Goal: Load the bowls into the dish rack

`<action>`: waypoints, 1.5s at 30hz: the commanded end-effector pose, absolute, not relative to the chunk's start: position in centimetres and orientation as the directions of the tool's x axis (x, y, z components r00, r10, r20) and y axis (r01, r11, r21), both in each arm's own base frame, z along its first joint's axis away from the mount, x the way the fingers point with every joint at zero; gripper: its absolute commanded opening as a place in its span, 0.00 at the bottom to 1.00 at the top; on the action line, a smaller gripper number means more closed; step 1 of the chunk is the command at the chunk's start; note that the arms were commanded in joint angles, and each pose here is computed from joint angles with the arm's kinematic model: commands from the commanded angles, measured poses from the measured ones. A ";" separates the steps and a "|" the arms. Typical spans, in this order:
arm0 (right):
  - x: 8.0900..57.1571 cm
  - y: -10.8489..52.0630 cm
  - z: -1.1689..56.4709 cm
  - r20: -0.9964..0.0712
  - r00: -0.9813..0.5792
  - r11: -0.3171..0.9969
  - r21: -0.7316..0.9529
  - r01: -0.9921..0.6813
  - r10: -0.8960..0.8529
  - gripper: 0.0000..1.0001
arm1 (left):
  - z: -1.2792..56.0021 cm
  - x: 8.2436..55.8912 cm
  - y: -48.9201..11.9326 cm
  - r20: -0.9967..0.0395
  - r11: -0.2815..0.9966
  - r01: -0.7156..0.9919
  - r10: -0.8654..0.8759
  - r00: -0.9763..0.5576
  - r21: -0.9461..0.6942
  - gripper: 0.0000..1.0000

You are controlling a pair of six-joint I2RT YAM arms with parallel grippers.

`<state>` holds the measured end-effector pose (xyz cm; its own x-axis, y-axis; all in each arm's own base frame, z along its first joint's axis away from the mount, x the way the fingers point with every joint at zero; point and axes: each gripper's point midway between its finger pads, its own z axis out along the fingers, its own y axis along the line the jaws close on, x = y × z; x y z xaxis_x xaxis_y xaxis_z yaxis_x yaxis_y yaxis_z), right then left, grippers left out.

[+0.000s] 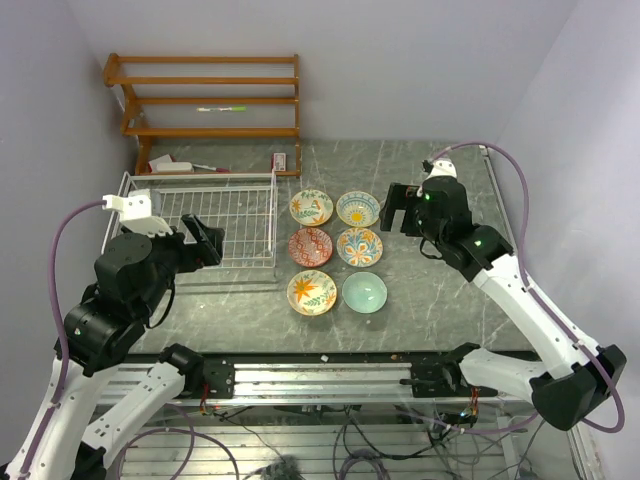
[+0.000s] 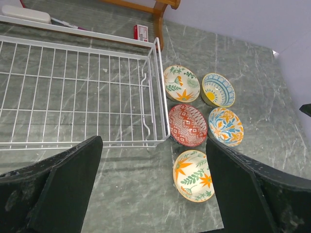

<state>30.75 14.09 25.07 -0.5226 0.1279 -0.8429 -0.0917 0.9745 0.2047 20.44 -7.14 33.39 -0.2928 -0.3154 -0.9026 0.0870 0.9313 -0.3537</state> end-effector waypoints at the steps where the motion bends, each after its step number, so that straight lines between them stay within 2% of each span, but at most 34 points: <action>1: 31.4 13.7 24.8 -0.851 -0.506 0.977 0.202 -0.060 0.145 1.00 | 34.4 20.8 -6.7 -0.919 0.936 0.082 -0.315 -0.239 -0.342 0.99; 10: 31.5 13.8 24.6 -0.854 -0.502 0.978 0.198 -0.068 0.138 1.00 | 34.5 20.5 -6.1 -0.919 0.938 0.065 -0.319 -0.230 -0.341 0.99; 16: 31.0 15.2 22.4 -0.841 -0.535 0.967 0.197 -0.164 0.081 1.00 | 34.5 19.9 -5.6 -0.917 0.936 0.049 -0.330 -0.226 -0.349 0.99; 27: 27.4 15.8 11.8 -0.665 -0.746 0.961 0.228 -0.154 0.038 0.93 | 33.1 19.1 -6.1 -0.908 0.933 0.079 -0.318 -0.273 -0.350 0.99; 32: 25.3 15.3 9.8 -0.628 -0.777 0.958 0.246 -0.146 0.043 0.88 | 32.4 19.5 -6.3 -0.901 0.935 0.064 -0.315 -0.297 -0.348 0.99; 40: 27.0 14.9 13.6 -0.707 -0.701 0.962 0.245 -0.124 0.090 0.86 | 29.2 21.4 -11.3 -0.871 0.907 0.221 -0.241 -0.427 -0.359 0.99; 45: 28.5 15.3 15.3 -0.732 -0.677 0.963 0.230 -0.138 0.077 0.87 | 28.6 22.2 -13.2 -0.860 0.875 0.278 -0.249 -0.445 -0.397 0.99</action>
<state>26.82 15.20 13.30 -0.7185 0.0689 -0.6921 -0.1400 0.9604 0.2410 21.75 -10.71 27.10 -0.4728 -0.2307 -0.8505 0.1606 0.9264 -0.3405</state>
